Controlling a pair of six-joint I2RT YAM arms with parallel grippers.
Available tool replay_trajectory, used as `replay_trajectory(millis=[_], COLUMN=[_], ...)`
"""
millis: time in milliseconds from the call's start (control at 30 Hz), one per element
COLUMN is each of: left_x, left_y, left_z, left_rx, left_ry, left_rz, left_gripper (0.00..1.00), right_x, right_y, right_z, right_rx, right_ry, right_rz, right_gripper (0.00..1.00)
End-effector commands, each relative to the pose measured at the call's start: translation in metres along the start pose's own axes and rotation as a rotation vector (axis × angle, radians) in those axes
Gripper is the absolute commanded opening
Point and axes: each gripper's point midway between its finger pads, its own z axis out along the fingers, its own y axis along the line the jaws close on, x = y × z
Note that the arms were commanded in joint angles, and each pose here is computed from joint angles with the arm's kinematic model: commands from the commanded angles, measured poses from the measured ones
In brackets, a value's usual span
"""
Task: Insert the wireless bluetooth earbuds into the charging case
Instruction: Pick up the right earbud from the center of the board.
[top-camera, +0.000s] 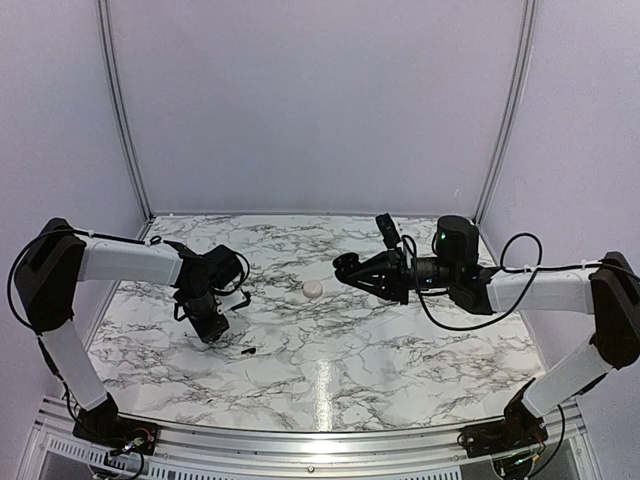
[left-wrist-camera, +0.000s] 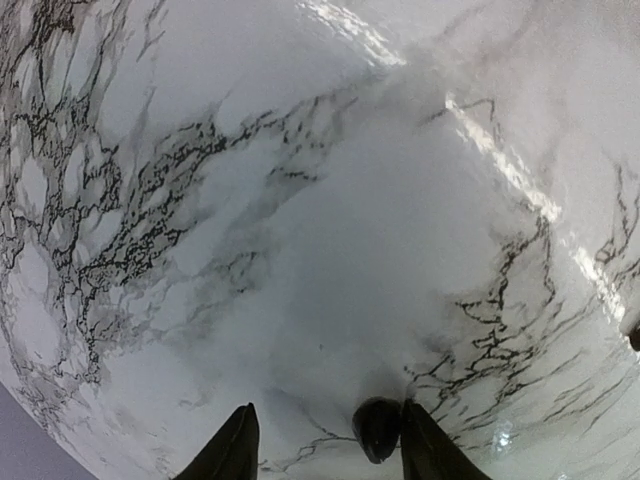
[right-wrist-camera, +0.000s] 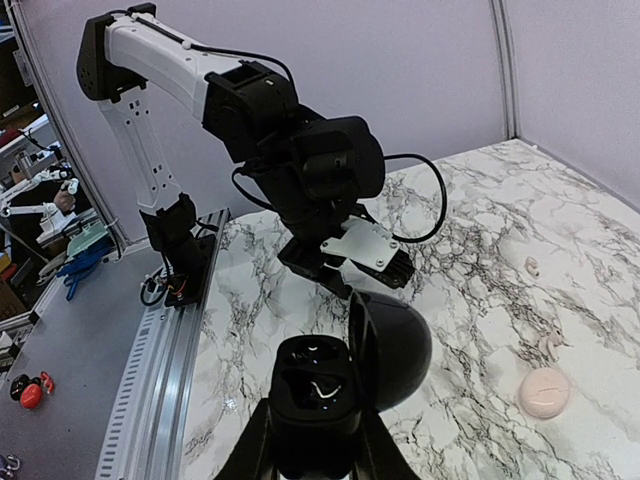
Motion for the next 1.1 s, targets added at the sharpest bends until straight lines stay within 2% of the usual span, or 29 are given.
replay_trajectory(millis=[0,133,633,1067], left_x=[-0.012,-0.011,-0.008,0.006], left_y=[0.000,-0.002,0.002,0.000], left_z=[0.005,0.010,0.014,0.027], left_rx=[0.006,0.019,0.060,0.154], left_ry=[-0.011,0.007,0.032,0.101], left_rz=[-0.046,-0.075,-0.188,-0.334], left_gripper=[0.46,0.39,0.28,0.24], right_x=[-0.011,-0.011,-0.012,-0.012], right_y=[0.000,0.000,-0.001,0.000], right_z=[0.001,0.001,0.000,0.001], right_rx=[-0.010,-0.010,-0.007,-0.013], right_ry=[-0.019,-0.018,-0.015,-0.015], right_rz=[-0.026,-0.026,-0.023,-0.023], right_gripper=[0.00,0.00,0.00,0.00])
